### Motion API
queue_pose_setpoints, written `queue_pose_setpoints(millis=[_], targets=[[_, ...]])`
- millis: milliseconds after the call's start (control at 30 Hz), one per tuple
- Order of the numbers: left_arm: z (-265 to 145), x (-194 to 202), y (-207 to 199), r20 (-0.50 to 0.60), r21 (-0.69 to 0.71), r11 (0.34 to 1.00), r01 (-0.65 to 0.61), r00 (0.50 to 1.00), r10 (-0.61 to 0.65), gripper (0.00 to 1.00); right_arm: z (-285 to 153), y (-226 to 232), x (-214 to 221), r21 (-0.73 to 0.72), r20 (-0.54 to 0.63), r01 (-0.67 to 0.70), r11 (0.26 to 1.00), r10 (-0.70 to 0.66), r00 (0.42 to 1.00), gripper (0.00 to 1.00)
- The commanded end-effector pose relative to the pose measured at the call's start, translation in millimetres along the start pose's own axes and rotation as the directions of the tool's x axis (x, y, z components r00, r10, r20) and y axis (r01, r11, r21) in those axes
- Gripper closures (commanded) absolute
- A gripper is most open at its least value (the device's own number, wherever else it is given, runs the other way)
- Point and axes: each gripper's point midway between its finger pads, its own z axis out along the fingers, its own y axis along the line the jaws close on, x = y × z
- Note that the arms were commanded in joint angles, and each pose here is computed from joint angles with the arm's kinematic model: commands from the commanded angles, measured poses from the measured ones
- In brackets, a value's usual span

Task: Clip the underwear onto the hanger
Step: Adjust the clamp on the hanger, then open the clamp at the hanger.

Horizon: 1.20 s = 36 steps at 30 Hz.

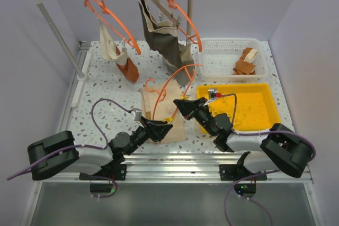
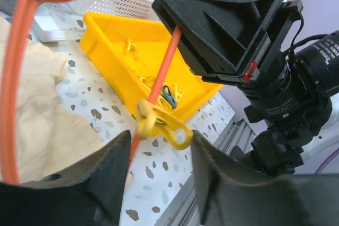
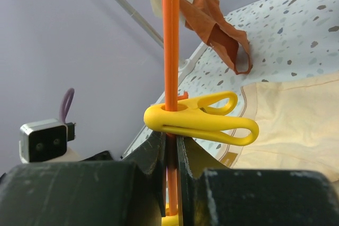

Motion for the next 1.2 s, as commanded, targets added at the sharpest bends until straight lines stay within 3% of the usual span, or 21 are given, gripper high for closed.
queue_pose_setpoints(millis=[0,133,300,800,1167], targets=[[-18.0,8.9,24.7,-0.021,-0.062,0.996,-0.070,0.997,0.068,0.44,-0.9,61.4,-45.3,-0.218,0.134,-0.013,0.976,0.043,0.990,1.00],[-18.5,7.6,29.7,-0.017,-0.084,0.992,-0.091,0.996,0.090,0.33,-3.8,65.1,-48.4,-0.217,0.125,-0.004,0.976,0.032,0.992,1.00],[-16.4,4.3,27.9,-0.004,-0.078,0.991,-0.108,0.994,0.108,0.30,-0.1,63.8,-40.9,-0.187,0.066,-0.008,0.982,0.021,0.998,1.00],[-12.7,-11.9,14.0,0.064,-0.022,0.988,-0.156,0.986,0.157,0.29,3.9,52.7,-20.0,-0.131,-0.036,-0.011,0.991,0.006,0.999,1.00],[-17.9,4.0,14.4,0.002,0.003,0.992,-0.124,0.992,0.124,0.35,7.0,50.3,-19.4,-0.120,-0.036,-0.005,0.993,0.000,0.999,1.00]])
